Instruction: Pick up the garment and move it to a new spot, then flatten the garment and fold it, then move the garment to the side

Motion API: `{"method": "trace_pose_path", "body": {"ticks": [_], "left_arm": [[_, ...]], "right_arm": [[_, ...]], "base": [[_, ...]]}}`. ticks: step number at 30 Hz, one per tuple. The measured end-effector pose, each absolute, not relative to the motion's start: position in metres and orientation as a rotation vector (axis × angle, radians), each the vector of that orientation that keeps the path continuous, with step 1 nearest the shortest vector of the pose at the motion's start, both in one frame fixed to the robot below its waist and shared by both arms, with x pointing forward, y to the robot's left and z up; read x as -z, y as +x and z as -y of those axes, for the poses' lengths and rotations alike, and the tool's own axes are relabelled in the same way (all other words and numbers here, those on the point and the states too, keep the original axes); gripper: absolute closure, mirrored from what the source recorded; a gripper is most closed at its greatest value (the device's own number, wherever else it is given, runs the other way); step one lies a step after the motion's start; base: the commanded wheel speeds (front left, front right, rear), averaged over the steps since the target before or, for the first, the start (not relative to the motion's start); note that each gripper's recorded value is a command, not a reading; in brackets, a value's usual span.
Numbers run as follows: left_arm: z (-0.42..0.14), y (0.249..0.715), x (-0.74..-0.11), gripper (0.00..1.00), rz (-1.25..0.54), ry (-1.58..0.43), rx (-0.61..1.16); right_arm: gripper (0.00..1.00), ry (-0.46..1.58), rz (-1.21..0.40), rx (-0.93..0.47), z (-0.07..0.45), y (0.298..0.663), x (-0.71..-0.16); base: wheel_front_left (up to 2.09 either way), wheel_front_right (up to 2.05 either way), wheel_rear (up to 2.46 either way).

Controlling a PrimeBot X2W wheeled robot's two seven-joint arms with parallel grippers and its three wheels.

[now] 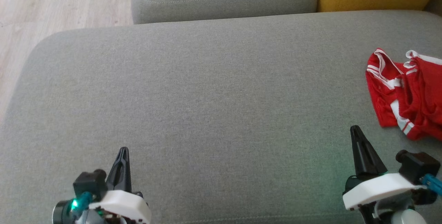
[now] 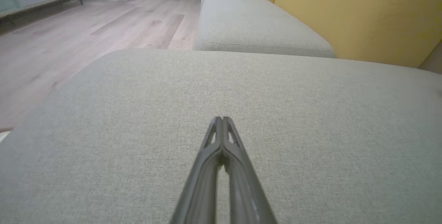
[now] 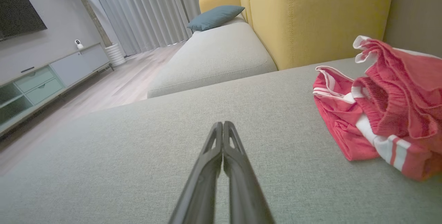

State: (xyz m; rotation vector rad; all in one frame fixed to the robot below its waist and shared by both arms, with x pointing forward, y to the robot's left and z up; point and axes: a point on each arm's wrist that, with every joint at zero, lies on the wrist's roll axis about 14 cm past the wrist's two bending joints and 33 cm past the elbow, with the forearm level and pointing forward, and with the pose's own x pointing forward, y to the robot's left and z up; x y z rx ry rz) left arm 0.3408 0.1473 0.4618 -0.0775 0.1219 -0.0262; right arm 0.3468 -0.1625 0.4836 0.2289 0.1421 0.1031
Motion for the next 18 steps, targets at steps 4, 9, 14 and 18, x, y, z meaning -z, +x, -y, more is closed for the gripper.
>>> {"method": "trace_pose_path", "body": {"ticks": [4, 9, 14, 18], "left_arm": [[-0.149, 0.340, -0.458, 1.00, -0.144, -0.125, 0.019], [-0.150, 0.340, -0.453, 1.00, -0.173, -0.182, 0.013], [-0.155, 0.341, -0.450, 1.00, -0.189, -0.242, -0.006], [-0.156, 0.342, -0.449, 1.00, -0.204, -0.289, -0.011]], "right_arm": [[1.00, 0.277, -0.149, -0.098, 0.163, 0.346, -0.481], [1.00, 0.337, -0.147, -0.094, 0.163, 0.348, -0.481], [1.00, 0.396, -0.148, -0.087, 0.163, 0.348, -0.480], [1.00, 0.444, -0.150, -0.080, 0.164, 0.348, -0.479]], "base": [[0.00, 0.00, 0.00], [0.00, 0.00, 0.00], [0.00, 0.00, 0.00], [0.00, 0.00, 0.00]]}}
